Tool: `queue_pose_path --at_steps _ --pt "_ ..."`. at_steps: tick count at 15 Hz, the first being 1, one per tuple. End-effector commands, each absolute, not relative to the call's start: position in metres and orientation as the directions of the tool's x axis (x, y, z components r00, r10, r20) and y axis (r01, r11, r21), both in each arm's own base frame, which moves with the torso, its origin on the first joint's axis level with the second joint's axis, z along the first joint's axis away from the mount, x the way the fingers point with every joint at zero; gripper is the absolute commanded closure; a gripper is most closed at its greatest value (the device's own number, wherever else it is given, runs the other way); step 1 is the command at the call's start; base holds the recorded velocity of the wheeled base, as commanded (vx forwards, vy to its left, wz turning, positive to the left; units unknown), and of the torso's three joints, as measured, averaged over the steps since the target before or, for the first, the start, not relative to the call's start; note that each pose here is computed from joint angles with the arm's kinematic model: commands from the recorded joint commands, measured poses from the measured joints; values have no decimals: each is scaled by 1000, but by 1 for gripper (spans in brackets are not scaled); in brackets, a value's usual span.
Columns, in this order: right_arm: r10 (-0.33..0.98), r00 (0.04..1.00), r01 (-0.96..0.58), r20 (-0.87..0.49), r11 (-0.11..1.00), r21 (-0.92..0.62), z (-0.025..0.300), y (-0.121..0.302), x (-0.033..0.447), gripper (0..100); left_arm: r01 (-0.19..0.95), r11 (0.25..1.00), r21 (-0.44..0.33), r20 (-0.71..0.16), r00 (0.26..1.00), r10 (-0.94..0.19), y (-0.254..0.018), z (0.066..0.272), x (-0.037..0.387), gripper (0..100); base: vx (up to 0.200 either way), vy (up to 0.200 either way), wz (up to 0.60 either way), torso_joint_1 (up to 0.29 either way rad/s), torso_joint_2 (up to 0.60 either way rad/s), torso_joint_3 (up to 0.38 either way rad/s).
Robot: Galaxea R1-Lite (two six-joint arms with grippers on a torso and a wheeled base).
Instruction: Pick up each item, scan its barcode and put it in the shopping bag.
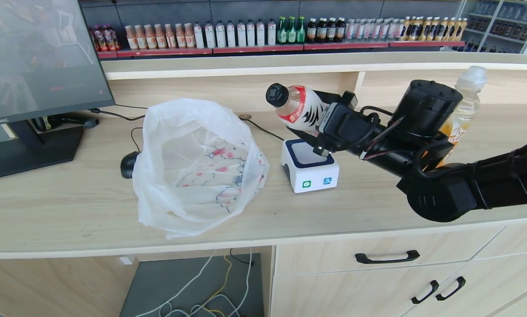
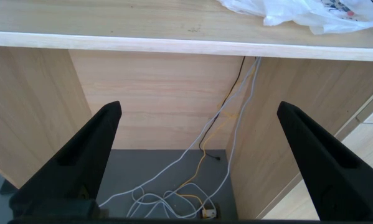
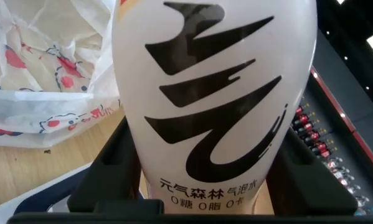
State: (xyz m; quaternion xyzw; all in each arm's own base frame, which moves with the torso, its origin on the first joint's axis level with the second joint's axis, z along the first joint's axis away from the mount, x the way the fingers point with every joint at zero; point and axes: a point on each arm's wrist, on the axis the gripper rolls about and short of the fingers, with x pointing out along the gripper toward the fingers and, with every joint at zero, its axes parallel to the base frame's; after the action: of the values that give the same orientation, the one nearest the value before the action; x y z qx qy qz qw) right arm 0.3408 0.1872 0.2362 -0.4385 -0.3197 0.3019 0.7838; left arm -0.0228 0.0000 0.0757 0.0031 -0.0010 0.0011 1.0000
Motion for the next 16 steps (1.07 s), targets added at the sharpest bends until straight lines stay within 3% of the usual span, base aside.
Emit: queue_pose_path --at_steps 1,16 --pt "760 612 -204 218 419 -885 231 187 339 100 -3 1000 6 3 1000 3 0 76 -23 0 0 0 0 0 0 0" --pt "780 604 -196 164 345 -918 213 189 340 100 -3 1000 6 3 1000 3 0 76 -23 0 0 0 0 0 0 0"
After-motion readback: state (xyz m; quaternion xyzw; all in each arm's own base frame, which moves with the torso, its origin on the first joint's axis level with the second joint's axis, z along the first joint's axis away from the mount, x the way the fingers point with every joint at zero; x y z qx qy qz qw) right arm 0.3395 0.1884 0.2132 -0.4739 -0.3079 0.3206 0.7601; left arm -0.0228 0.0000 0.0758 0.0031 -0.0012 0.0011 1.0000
